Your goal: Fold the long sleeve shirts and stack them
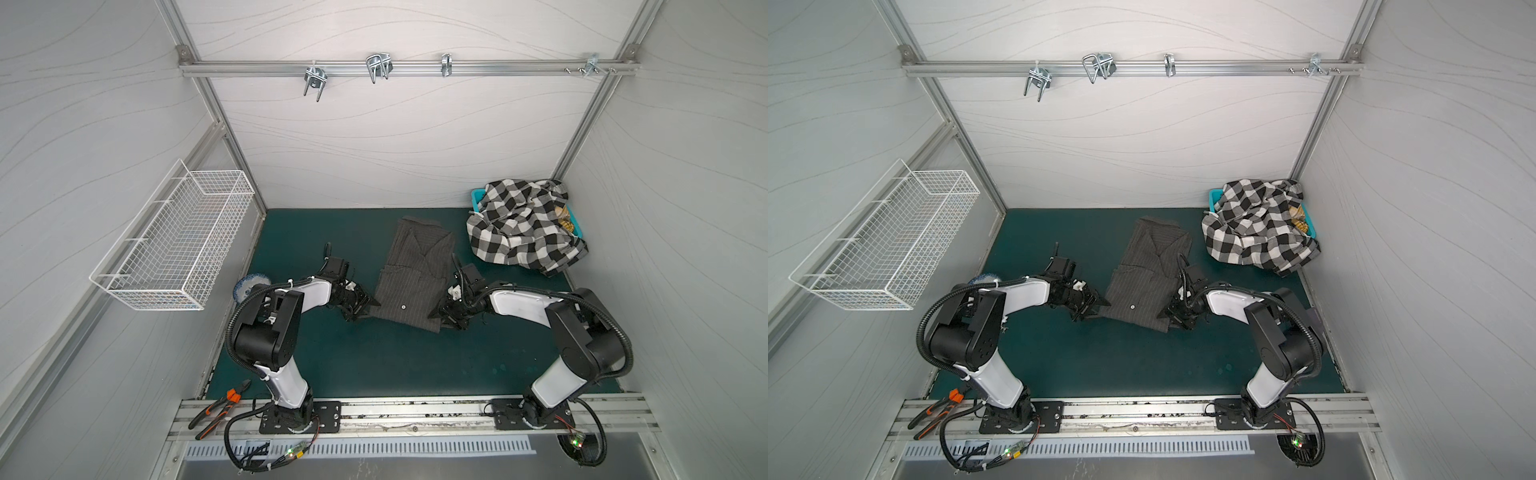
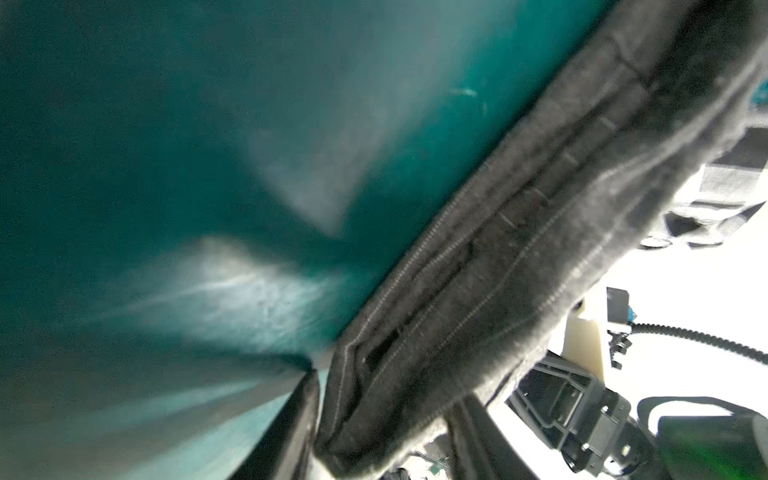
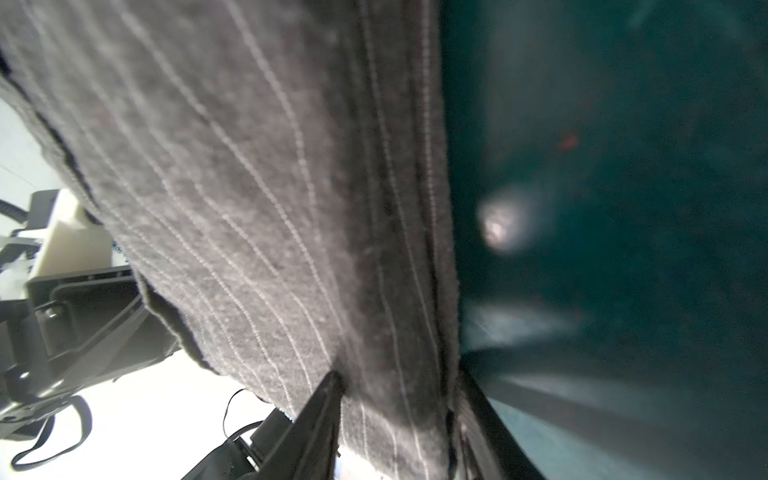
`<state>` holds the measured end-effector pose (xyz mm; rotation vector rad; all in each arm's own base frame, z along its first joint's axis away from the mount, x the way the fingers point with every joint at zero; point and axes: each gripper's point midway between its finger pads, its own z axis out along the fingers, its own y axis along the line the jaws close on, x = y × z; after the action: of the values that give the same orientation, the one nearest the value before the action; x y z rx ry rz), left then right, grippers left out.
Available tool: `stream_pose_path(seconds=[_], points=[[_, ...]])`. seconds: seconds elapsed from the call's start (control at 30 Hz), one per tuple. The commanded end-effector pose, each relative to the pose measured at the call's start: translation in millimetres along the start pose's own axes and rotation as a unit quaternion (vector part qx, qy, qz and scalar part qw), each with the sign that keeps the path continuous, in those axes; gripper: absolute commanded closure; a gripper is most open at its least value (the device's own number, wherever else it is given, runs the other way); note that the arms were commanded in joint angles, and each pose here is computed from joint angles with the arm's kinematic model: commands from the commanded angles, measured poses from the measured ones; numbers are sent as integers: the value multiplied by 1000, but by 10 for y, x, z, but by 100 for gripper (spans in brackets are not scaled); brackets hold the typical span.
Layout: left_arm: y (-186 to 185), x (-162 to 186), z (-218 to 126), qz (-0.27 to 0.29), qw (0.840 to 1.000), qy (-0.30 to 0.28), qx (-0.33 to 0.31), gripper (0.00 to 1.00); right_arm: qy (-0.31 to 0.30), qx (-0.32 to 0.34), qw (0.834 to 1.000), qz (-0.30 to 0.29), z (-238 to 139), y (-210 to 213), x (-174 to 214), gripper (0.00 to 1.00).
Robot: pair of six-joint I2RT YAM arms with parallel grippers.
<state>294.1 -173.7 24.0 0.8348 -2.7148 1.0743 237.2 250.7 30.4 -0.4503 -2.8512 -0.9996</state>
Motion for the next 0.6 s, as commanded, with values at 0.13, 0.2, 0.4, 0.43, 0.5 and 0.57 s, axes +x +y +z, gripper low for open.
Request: stream_pose_path(seconds=[0.13,0.2,0.4,0.43,0.5,0.57], points=[[230,-150,186,-9,999,-18,-44,63,-5,44,999,28,33,-252,34,42],[210,-141,199,-9,999,-14,-41,65,-5,50,998,30,-6,-288,84,42],[194,-94,184,-8,999,-10,-36,71,0,30,998,48,-14,-332,219,48],[192,-87,184,-7,999,-10,-36,71,2,32,998,48,-2,-337,222,50],[196,-67,191,-7,999,-9,-37,72,1,31,998,49,19,-338,211,52],[215,-42,207,-6,999,-6,-41,73,6,25,998,52,49,-317,207,57]])
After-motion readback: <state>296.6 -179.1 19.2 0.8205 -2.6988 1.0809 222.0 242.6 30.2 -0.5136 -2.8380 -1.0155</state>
